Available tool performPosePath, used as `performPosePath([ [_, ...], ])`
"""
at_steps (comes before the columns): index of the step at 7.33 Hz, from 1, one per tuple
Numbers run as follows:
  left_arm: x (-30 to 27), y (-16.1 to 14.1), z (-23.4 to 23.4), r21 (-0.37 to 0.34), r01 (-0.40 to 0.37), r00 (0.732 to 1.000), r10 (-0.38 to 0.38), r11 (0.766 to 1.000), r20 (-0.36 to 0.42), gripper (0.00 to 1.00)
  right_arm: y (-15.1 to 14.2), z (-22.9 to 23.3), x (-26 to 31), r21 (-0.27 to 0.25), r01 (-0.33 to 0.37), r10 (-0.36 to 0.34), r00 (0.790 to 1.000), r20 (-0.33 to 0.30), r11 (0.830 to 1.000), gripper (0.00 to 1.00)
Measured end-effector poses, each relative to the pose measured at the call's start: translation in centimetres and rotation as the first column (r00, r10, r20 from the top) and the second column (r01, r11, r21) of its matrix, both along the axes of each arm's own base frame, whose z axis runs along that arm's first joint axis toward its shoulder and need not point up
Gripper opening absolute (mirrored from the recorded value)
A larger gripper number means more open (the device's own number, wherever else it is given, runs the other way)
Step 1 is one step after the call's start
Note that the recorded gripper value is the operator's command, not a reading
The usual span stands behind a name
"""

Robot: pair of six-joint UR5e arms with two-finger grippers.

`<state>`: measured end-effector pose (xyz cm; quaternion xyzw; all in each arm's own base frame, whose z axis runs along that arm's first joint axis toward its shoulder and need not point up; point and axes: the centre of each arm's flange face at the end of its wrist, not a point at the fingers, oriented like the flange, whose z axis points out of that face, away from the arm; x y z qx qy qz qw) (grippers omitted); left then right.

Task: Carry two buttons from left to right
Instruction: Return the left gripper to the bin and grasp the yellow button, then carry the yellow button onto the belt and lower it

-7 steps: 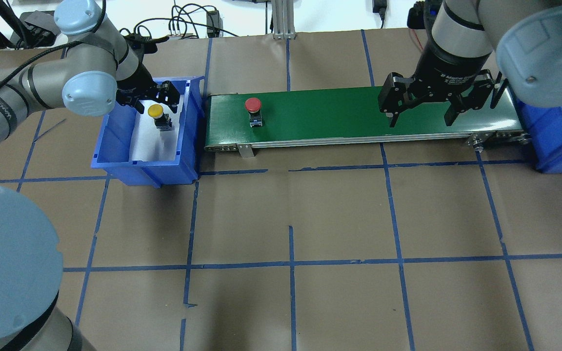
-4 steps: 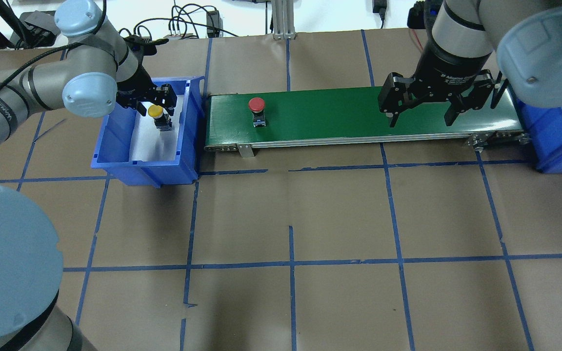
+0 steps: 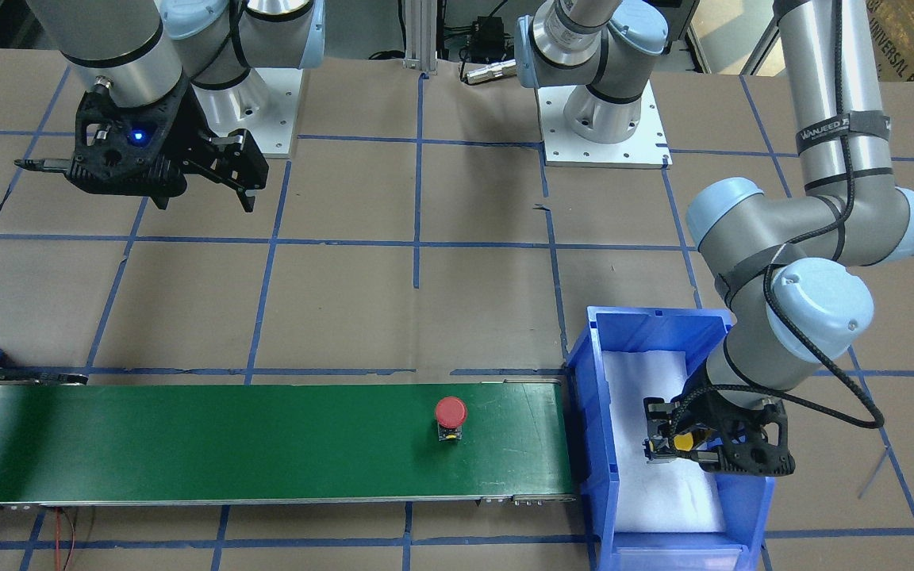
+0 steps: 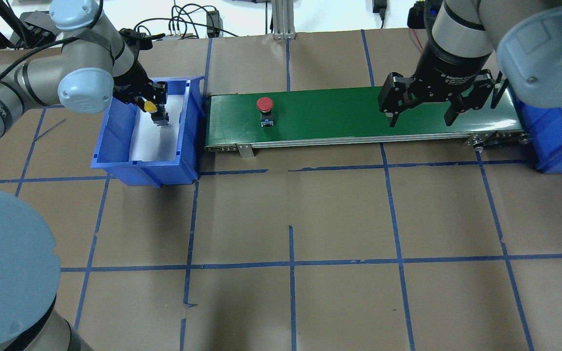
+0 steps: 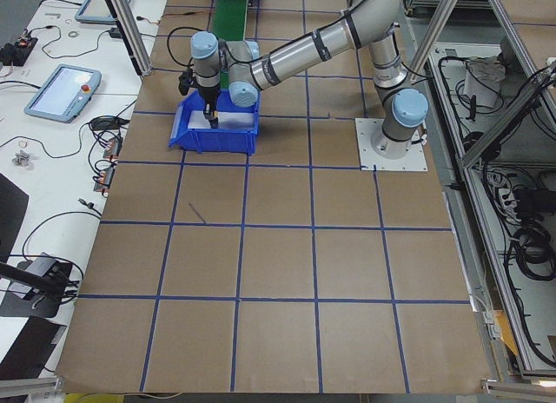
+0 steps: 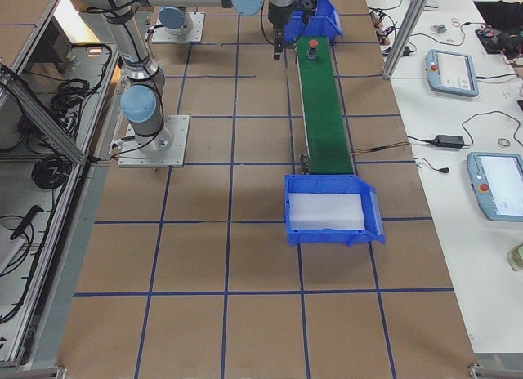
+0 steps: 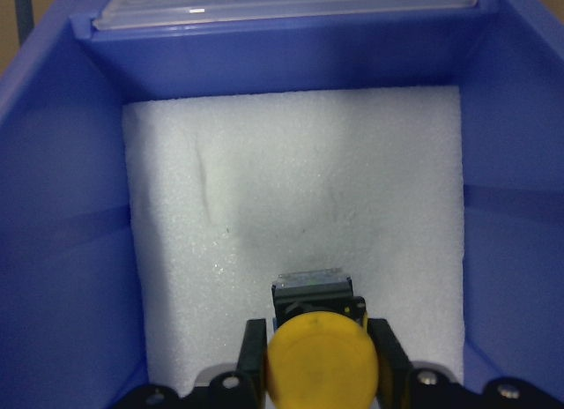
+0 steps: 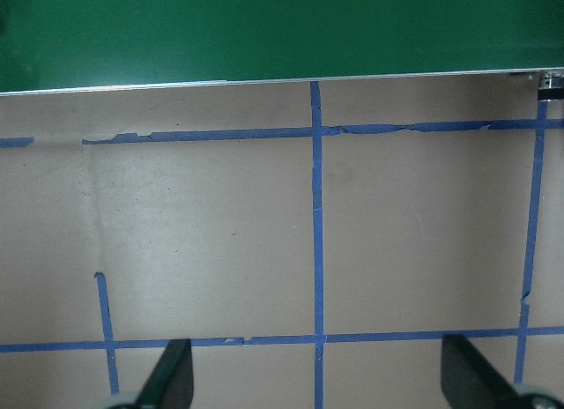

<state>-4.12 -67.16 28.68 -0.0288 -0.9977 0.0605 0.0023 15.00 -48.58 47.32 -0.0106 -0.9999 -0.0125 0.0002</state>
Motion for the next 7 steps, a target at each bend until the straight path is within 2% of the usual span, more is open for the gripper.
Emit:
performPosePath([
  [3, -0.5, 3.0, 8.2, -0.037, -0.015, 1.000, 0.015, 0.999, 0.004, 0.33, 0.0, 0.0, 0.0, 0.001, 0.000, 0.000, 1.000, 0.001, 1.000, 1.00],
  [7, -1.3, 4.4, 10.5, -0.034, -0.029, 1.000, 0.029, 0.999, -0.002, 0.33, 0.1, 0.0, 0.0, 0.002, 0.000, 0.000, 1.000, 0.000, 1.000, 1.00],
])
